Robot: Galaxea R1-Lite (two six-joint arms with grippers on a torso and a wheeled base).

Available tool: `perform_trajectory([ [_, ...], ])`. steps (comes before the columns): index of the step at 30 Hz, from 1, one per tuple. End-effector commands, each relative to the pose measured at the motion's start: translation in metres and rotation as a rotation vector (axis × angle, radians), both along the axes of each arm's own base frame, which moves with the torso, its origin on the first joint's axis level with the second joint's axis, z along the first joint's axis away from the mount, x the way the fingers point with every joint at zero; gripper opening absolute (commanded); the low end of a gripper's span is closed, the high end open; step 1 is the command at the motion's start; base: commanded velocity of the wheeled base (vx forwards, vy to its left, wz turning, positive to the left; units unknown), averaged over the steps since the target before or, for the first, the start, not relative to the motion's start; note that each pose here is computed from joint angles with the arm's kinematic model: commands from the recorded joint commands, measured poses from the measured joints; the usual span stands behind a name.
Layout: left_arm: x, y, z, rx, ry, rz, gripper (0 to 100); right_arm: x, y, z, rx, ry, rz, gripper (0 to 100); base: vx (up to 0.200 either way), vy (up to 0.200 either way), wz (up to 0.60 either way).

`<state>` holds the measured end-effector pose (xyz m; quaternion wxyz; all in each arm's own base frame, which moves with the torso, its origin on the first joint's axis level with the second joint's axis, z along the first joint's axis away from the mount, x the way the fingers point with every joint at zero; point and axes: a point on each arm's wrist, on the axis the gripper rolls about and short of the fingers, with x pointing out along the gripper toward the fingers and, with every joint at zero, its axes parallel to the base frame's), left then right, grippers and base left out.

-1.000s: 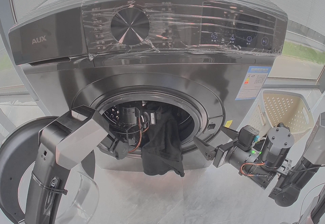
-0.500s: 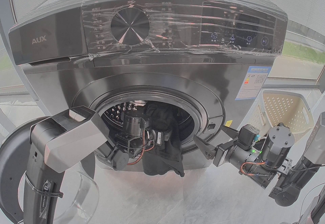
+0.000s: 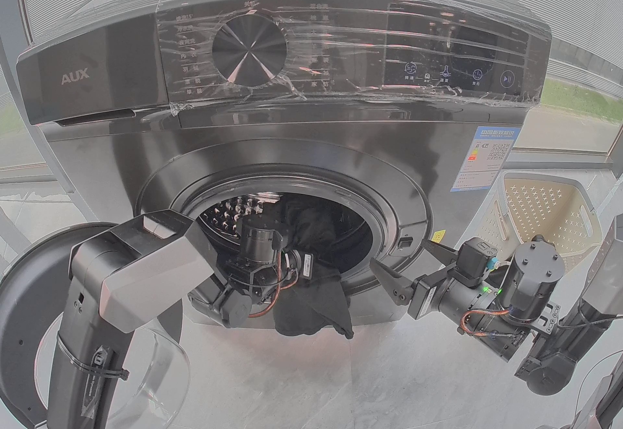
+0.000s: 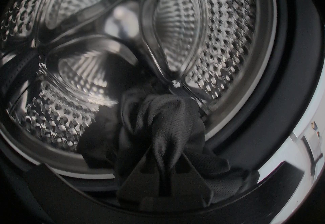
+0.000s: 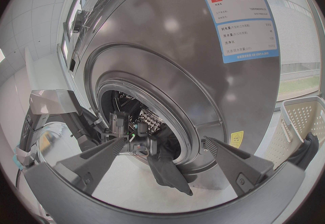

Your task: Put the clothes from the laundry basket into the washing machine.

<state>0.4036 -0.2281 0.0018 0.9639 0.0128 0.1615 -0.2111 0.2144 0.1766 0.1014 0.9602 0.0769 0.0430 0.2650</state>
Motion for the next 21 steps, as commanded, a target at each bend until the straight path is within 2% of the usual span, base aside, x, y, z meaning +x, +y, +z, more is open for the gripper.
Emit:
perform_trajectory([
  [1, 0.024, 0.007, 0.024, -0.064, -0.117, 0.097, 0, 0.000, 0.000, 0.001, 0.003, -0.004, 0.001, 100, 0.000, 0.000, 0.00],
  [2, 0.025, 0.008, 0.025, -0.066, -0.122, 0.103, 0, 0.000, 0.000, 0.001, 0.003, -0.004, 0.001, 100, 0.000, 0.000, 0.00],
  [3, 0.034, 0.011, 0.032, -0.082, -0.165, 0.159, 0, 0.000, 0.001, 0.001, 0.005, -0.003, 0.004, 100, 0.000, 0.000, 0.00],
  [5, 0.043, 0.018, 0.040, -0.098, -0.204, 0.195, 0, -0.001, 0.002, 0.001, 0.006, -0.005, 0.005, 100, 0.000, 0.000, 0.00],
  [14, 0.045, 0.019, 0.043, -0.114, -0.216, 0.203, 0, 0.000, 0.001, 0.001, 0.006, -0.005, 0.002, 100, 0.000, 0.000, 0.00],
  [15, 0.044, 0.019, 0.044, -0.116, -0.217, 0.202, 100, 0.000, 0.001, 0.001, 0.003, -0.004, 0.001, 100, 0.000, 0.000, 0.00],
  [21, 0.027, 0.013, 0.043, -0.093, -0.174, 0.162, 100, 0.000, 0.001, 0.001, 0.005, -0.003, 0.004, 100, 0.000, 0.000, 0.00],
])
